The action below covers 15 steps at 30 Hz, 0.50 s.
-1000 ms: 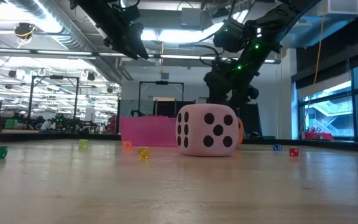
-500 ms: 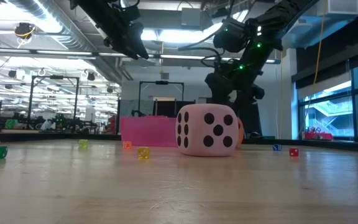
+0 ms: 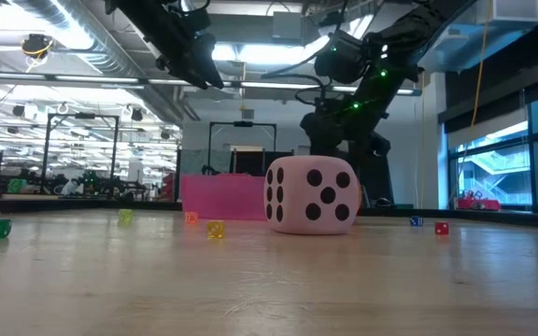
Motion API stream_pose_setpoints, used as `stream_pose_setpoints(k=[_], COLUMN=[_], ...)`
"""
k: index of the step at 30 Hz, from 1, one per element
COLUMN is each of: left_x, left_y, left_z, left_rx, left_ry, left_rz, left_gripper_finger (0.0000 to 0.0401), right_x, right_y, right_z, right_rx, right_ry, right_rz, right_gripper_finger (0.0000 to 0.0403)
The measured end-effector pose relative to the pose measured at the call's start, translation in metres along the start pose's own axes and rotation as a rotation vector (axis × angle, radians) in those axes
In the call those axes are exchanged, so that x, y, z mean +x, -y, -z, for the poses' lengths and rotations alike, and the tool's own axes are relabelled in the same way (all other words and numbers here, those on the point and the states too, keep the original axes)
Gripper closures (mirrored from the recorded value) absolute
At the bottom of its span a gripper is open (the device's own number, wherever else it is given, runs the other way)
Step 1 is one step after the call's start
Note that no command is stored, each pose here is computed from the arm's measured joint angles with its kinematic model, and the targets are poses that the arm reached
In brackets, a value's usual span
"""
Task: Pick & Place Dice
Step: Put the top large orange dice into the bin
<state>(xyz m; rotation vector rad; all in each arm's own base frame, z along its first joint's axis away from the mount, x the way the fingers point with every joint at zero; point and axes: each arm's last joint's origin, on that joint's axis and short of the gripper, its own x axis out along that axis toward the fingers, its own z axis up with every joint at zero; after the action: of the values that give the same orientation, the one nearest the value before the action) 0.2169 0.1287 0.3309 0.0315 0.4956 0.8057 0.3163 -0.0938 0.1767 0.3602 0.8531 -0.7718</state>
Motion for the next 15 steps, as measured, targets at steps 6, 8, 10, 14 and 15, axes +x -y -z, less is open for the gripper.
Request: stream_pose_setpoints(k=[6,8,10,14,15], left_x=[0.0,0.0,0.0,0.0,0.0], left_y=[0.0001,0.0001,0.0001,0.0001,0.0001], left_z=[0.0,0.0,0.0,0.0,0.0], left_rx=[0.0,0.0,0.0,0.0,0.0], left_ry=[0.0,0.0,0.0,0.0,0.0], left_rz=[0.001,0.002,0.002,0.002,0.002], left_gripper_finger=[0.0095,0.0095,0.0095,0.0095,0.0095], right_x=[-0.0079,-0.0087,-0.0087,-0.0089,-0.009], right_y=[0.0029,0.003,0.0031,0.003,0.0029], right_z=[-0.0028,-0.0032,-0.003,-0.0031,-0.0033], right_rx=[-0.04,-0.046,-0.049,-0.045,-0.043], right_ry=[0.019,0.021,0.02,0.021,0.023], right_rz=[0.009,0.008,0.008,0.008,0.006], right_gripper_finger=[0.0003,0.0003,0.0003,0.0003,0.0003])
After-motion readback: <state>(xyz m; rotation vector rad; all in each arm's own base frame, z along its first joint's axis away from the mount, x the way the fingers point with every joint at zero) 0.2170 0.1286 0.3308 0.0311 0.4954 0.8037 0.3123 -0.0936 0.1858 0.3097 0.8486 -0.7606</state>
